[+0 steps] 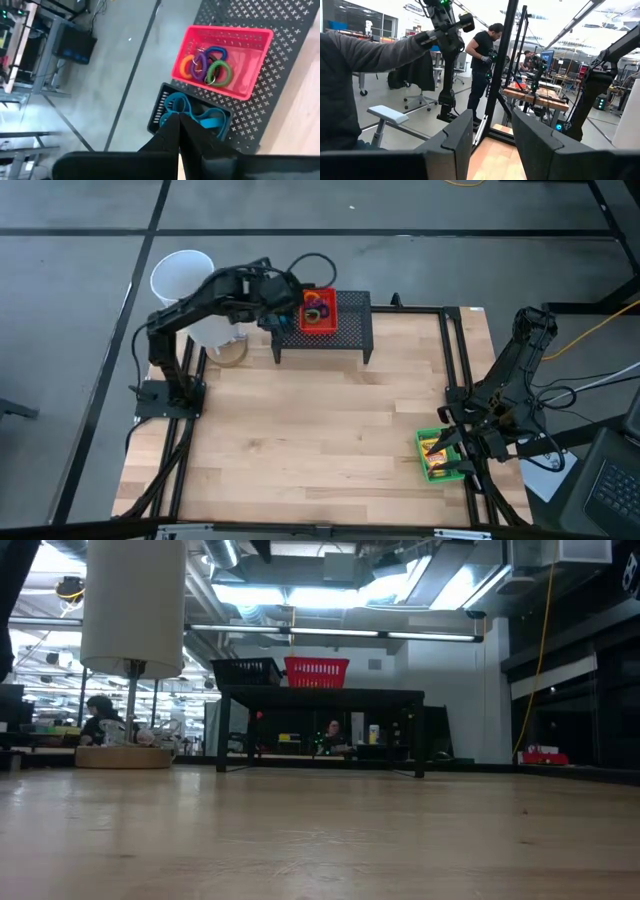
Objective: Pick & Place Office Desk Supplies
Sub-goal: Adjust the black bin on the shelf
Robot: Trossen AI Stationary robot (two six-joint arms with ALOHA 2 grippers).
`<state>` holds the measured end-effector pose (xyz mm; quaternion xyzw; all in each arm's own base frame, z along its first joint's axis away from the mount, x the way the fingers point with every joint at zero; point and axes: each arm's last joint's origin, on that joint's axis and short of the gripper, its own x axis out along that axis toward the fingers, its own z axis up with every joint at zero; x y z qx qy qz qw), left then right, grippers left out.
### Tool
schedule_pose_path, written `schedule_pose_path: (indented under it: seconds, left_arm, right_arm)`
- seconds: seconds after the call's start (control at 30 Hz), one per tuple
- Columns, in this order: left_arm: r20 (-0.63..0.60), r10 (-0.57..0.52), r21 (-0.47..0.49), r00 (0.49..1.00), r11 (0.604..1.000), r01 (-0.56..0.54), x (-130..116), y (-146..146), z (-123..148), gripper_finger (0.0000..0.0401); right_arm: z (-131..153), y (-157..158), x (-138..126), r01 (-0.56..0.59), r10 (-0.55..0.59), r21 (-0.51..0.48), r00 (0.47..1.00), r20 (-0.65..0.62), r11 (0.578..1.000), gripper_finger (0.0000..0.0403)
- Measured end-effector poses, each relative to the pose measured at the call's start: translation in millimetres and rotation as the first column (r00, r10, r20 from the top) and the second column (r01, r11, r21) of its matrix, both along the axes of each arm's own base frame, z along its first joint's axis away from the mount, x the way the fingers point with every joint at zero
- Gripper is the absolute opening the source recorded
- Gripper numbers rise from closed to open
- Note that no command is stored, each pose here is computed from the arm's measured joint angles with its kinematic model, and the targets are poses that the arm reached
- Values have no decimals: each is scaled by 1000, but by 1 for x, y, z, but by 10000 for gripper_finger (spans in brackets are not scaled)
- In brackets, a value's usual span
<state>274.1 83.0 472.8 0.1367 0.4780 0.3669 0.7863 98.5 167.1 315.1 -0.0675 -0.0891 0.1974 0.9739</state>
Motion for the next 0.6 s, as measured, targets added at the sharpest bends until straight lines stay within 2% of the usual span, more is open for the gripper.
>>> schedule_pose_path:
  seconds: [0.17,0.37,0.6]
  left_arm:
    - [29,39,6,999,999,-39,-9,4,5,1]
    - [33,18,-105,999,994,-15,-4,15,-3,1]
    - [-32,11,-220,999,975,-18,4,17,-30,1]
  right_arm:
    - [0,0,0,-1,1,4,1000,0,1000,139]
    - [-1,0,0,-4,4,18,1000,-14,1000,139]
    - [-1,1,0,-4,4,17,1000,-15,1000,139]
